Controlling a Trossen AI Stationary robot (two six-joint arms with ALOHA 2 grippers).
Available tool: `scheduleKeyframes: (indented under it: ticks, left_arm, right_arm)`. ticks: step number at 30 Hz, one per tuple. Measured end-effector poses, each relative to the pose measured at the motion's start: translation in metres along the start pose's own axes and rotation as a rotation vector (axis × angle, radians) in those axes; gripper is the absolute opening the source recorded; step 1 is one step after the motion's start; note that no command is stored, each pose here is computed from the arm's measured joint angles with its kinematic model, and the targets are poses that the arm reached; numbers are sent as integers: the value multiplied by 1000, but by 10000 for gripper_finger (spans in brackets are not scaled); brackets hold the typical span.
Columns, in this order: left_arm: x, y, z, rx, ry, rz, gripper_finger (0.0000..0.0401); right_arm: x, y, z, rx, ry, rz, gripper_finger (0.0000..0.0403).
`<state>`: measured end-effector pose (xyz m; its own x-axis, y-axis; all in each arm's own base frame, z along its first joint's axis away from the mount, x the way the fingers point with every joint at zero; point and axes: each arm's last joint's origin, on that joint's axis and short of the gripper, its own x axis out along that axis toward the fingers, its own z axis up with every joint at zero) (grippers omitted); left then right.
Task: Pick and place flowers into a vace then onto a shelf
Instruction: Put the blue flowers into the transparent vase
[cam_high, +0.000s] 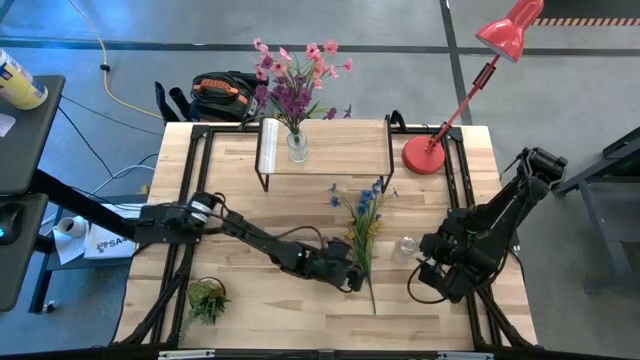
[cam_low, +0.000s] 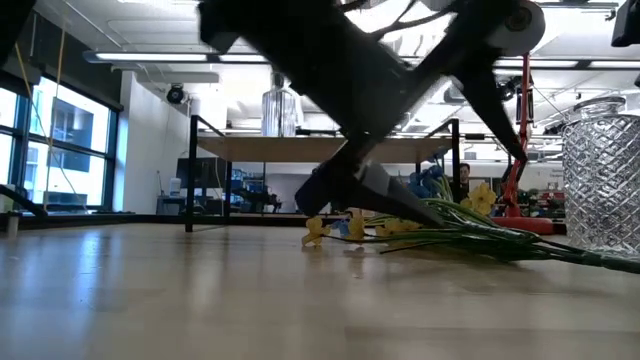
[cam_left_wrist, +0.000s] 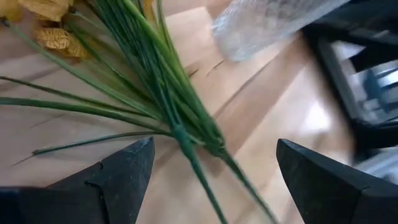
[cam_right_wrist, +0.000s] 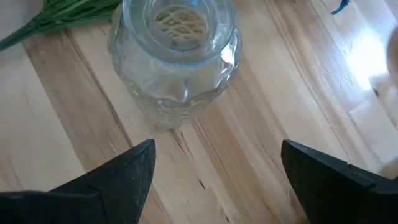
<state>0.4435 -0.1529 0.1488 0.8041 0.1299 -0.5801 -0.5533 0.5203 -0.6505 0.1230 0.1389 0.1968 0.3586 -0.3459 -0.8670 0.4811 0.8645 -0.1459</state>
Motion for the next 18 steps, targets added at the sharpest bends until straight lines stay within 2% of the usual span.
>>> scheduleKeyframes:
  ticks: [3,6,10,13,18]
  left_arm:
    - [5,-6,4,53,50,131,369]
    - [12,-8,6,73,76,201,369]
    - [17,-17,14,48,77,159,360]
    - [19,-13,18,20,101,176,326]
    - [22,-12,23,11,131,167,237]
  right_arm:
    - [0,0,0,4,0,3,336]
    - [0,0,0,5,-1,4,336]
    - [0,1,0,6,-2,6,336]
    - [0,1,0,7,-3,7,336]
    - [0,1,0,7,-1,7,336]
